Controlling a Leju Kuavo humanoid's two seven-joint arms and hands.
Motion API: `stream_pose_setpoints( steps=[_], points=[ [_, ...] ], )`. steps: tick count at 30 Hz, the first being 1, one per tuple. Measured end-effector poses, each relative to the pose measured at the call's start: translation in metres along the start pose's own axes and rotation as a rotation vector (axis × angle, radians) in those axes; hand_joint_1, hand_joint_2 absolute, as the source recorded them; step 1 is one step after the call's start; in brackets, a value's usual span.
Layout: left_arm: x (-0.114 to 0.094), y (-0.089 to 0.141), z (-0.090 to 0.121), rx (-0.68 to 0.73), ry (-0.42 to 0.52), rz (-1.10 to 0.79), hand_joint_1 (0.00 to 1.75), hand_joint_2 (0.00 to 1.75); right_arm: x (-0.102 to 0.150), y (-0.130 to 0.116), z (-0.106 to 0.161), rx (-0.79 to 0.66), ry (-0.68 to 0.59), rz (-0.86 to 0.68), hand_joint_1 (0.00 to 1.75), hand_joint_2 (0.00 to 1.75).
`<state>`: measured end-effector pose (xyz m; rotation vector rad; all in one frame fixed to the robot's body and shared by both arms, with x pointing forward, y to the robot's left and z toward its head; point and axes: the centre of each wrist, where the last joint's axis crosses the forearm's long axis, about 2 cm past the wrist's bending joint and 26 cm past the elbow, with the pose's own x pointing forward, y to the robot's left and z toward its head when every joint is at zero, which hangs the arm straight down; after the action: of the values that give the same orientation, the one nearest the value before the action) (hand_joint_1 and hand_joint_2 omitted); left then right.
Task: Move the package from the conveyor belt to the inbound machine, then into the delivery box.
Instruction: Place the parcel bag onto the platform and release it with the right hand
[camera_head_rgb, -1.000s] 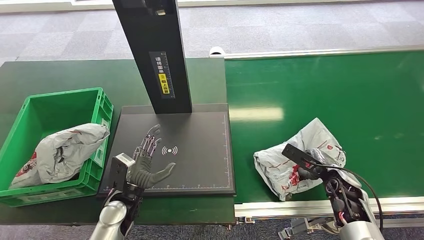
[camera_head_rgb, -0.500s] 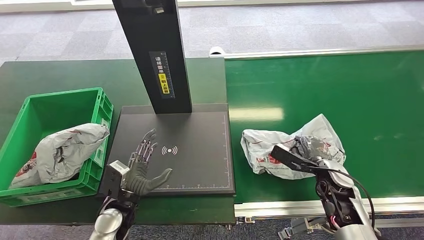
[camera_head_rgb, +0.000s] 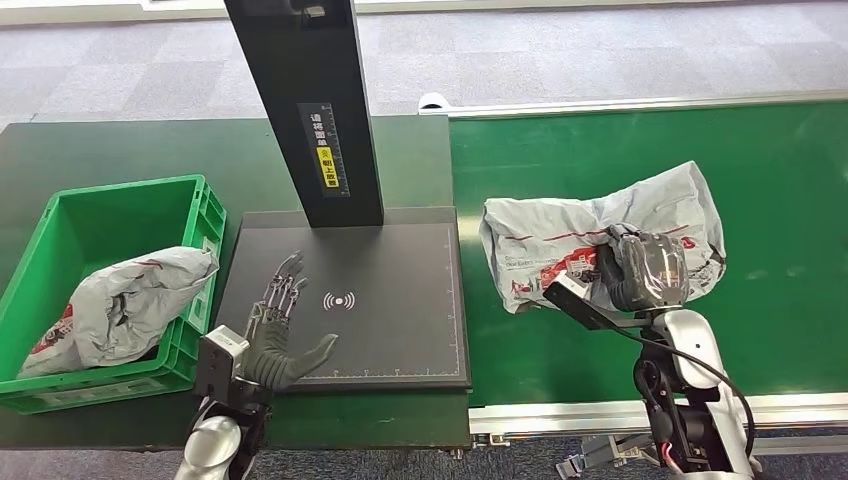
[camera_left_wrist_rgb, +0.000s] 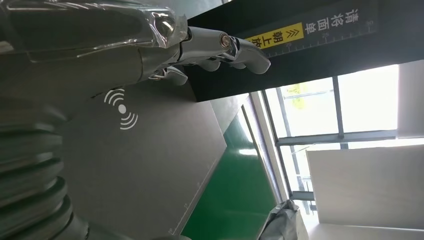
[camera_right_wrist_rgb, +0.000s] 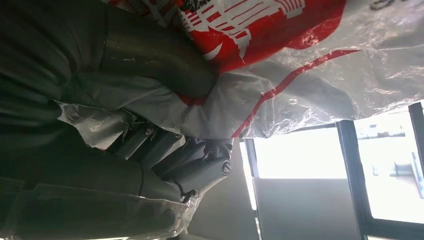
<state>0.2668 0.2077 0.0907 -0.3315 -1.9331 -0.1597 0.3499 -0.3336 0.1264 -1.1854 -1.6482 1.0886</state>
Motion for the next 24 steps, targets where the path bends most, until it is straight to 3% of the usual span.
stream_pose_setpoints(
  steps=[5, 9, 17, 24],
  points=[
    [0.002, 0.001, -0.003, 0.01, -0.029, -0.017, 0.0, 1.75, 0.014, -0.011, 0.003, -0.177, -0.075, -0.054, 1.75, 1.75],
    [0.004, 0.002, -0.01, 0.014, -0.055, -0.014, 0.0, 1.75, 0.035, -0.013, 0.004, -0.216, -0.12, -0.104, 1.75, 1.75],
    [0.005, 0.001, -0.017, 0.007, -0.076, -0.005, 0.0, 1.75, 0.07, 0.003, 0.006, -0.148, -0.219, -0.166, 1.75, 1.75],
    [0.002, -0.002, -0.023, -0.006, -0.091, 0.02, 0.0, 1.75, 0.101, 0.034, 0.016, 0.031, -0.374, -0.213, 1.75, 1.75]
  ],
)
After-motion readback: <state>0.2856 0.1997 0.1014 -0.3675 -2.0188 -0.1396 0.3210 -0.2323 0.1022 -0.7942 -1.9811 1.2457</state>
